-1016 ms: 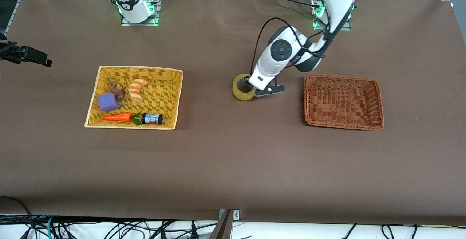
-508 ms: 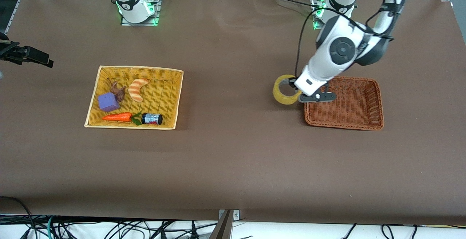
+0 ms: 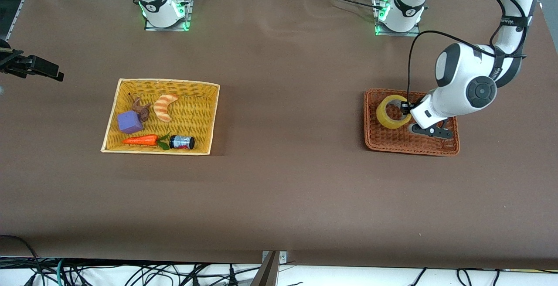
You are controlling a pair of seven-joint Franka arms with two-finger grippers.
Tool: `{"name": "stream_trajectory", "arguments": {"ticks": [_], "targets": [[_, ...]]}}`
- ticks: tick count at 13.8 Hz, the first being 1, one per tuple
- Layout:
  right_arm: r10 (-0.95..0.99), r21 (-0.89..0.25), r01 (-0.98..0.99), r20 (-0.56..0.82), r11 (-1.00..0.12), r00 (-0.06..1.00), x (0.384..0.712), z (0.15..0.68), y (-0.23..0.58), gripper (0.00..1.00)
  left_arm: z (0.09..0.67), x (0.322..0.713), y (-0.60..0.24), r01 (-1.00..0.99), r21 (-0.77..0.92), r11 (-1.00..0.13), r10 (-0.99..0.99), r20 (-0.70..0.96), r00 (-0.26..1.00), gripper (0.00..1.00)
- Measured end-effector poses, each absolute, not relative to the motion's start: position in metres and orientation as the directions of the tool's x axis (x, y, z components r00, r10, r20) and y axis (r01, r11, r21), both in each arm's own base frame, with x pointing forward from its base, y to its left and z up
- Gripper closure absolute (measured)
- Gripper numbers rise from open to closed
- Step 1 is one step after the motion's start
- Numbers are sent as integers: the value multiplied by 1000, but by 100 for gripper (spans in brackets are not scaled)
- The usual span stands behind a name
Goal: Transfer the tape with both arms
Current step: 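Carry the tape with the left gripper into the wicker basket, then open the left gripper to release the tape and lift away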
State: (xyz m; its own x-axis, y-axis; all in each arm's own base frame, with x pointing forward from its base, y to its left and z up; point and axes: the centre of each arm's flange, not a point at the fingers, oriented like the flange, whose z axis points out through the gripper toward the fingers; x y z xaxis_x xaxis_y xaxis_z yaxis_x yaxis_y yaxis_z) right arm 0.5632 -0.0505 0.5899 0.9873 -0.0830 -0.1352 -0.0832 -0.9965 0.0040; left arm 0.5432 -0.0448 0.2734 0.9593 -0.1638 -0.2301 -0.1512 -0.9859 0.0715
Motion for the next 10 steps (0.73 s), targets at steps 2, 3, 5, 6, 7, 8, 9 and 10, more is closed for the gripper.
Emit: {"name": "stream_trajectory", "arguments": {"ticks": [2,3,5,6,7,8,9,10], "targets": [[-83,4,-83,-135,-997,987,563,590,-51,0,244,541,-41,-158,69,-985,-169,-212,962,78],[-83,4,-83,-135,-997,987,563,590,-51,0,228,538,-42,-160,67,-985,-170,-208,963,78],[-83,4,-83,-135,-997,987,563,590,-50,0,211,533,-42,-161,66,-985,-172,-213,962,71],[-83,4,-83,-135,-997,987,563,590,-50,0,211,533,-42,-161,66,-985,-172,-211,962,63],[-83,4,-83,-135,-997,987,563,590,-50,0,216,534,-42,-162,66,-985,-172,-204,964,52],[-83,4,-83,-135,-997,987,563,590,-50,0,227,536,-42,-163,65,-984,-173,-193,966,44],[-83,4,-83,-135,-997,987,563,590,-50,0,244,541,-43,-165,64,-984,-174,-180,968,33],[-83,4,-83,-135,-997,987,563,590,-50,0,269,547,-44,-168,64,-984,-176,-165,970,22]]}}
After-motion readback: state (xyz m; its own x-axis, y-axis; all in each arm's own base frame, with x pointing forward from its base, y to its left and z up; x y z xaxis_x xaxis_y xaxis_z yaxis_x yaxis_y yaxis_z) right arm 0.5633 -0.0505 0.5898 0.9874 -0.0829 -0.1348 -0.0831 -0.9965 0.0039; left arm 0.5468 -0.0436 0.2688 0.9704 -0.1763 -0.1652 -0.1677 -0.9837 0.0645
